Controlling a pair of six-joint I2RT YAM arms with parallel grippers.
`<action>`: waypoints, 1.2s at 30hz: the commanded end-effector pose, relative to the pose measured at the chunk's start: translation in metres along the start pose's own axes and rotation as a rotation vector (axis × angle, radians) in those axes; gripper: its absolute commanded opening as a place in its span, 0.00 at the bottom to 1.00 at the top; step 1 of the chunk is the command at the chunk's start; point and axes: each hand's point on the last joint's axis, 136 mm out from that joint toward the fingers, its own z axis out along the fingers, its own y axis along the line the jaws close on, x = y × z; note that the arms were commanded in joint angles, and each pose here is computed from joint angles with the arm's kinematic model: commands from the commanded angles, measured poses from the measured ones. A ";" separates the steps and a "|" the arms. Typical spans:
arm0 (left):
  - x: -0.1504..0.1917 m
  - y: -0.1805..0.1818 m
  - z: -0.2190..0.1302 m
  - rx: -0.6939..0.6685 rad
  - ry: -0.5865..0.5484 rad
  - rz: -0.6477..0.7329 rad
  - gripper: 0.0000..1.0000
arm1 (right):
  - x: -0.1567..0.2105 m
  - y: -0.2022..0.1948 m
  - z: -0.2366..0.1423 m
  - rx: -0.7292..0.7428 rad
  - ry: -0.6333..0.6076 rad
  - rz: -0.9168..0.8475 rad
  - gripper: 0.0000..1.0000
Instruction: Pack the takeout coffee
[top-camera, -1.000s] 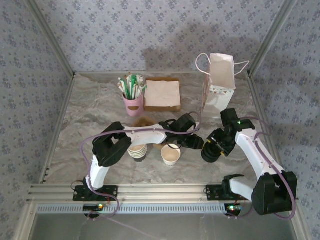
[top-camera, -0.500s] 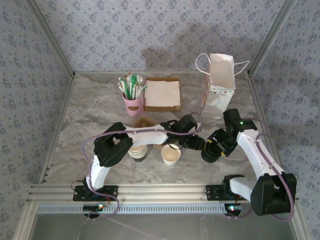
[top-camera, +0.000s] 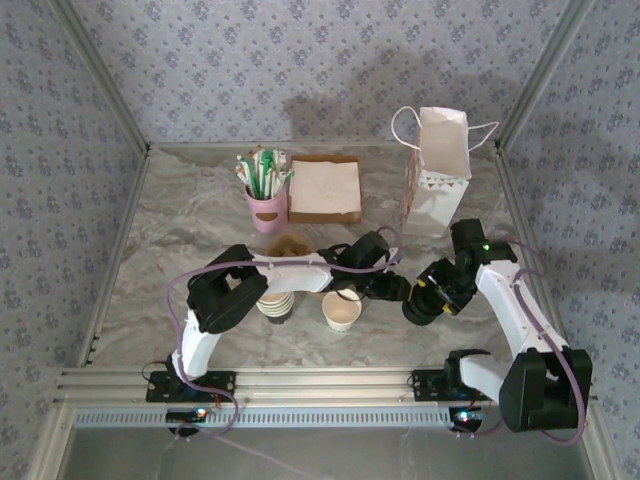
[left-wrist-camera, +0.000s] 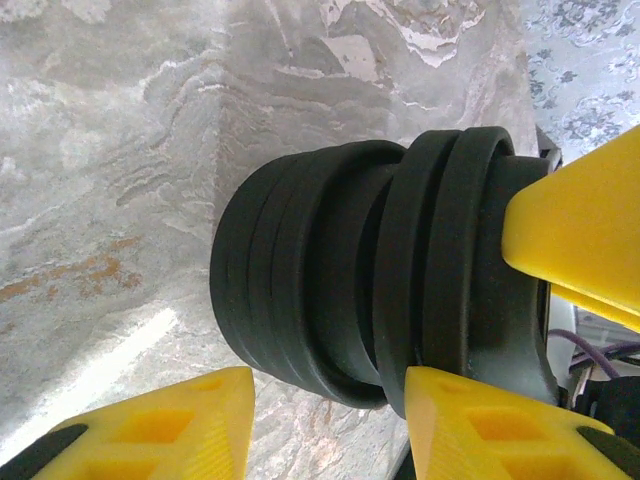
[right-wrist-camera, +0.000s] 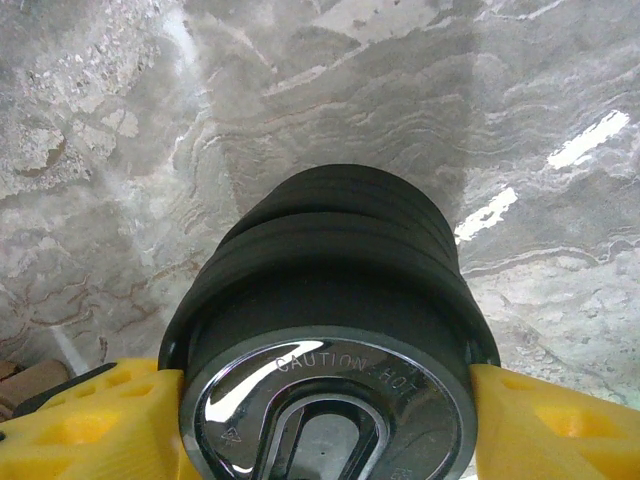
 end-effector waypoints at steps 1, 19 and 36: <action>-0.001 -0.021 -0.006 0.097 0.001 0.010 0.44 | 0.007 0.006 -0.002 -0.047 0.032 -0.008 0.69; -0.011 -0.035 -0.027 0.109 -0.031 0.039 0.47 | -0.008 -0.004 -0.034 0.003 -0.100 -0.028 0.69; -0.049 -0.069 -0.138 -0.004 -0.215 0.177 0.80 | 0.001 0.020 -0.078 -0.025 -0.194 -0.203 0.69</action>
